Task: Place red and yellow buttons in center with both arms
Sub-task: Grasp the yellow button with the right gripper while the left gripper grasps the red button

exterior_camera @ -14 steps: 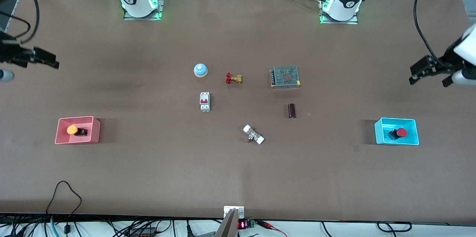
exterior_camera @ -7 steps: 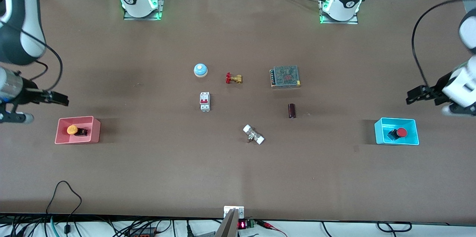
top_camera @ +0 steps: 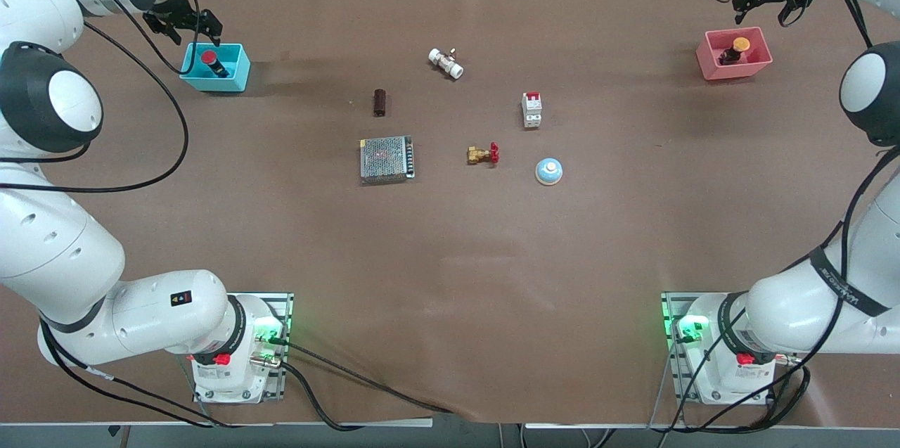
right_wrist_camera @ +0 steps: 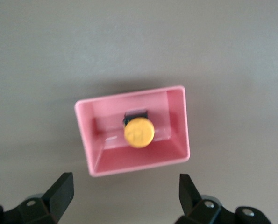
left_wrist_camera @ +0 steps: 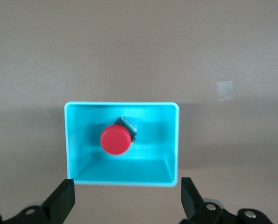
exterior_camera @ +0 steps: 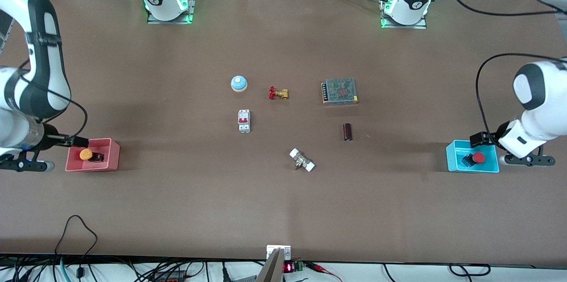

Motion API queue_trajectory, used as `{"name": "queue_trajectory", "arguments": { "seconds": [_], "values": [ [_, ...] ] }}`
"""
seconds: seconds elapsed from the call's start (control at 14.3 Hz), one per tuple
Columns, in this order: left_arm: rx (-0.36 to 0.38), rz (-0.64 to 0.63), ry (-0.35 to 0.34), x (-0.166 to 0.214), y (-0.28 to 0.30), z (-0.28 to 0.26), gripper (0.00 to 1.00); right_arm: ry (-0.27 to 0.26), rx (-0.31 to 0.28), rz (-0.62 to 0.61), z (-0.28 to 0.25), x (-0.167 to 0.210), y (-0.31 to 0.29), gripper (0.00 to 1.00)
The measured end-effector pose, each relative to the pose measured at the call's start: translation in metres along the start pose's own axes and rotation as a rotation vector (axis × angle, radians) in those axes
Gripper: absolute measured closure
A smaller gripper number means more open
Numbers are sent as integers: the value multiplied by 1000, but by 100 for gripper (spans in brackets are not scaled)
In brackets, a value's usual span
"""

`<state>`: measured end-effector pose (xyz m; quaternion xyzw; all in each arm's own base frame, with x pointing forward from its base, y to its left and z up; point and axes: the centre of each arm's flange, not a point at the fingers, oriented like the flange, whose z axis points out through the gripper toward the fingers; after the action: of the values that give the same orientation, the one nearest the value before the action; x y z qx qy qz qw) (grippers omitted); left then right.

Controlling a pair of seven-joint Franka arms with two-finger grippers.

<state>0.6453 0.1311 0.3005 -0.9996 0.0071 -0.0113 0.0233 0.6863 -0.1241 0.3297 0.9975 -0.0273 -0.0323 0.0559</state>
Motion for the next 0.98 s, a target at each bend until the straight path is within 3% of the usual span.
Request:
{"name": "queue_trajectory", "arguments": {
  "seconds": [0.35,0.7,0.84,0.98],
  "values": [
    [-5,-19,44,5,-12,57,0,24,-12,-64,43,13,4,0],
    [-7,-17,52,7,-10,69,4,18,-16,-103,65,15,4,0],
    [-7,-17,52,7,-10,69,20,13,-16,-114,72,15,7,0],
    [-7,-18,51,6,-11,70,26,9,-15,-120,75,15,8,0]
  ]
}}
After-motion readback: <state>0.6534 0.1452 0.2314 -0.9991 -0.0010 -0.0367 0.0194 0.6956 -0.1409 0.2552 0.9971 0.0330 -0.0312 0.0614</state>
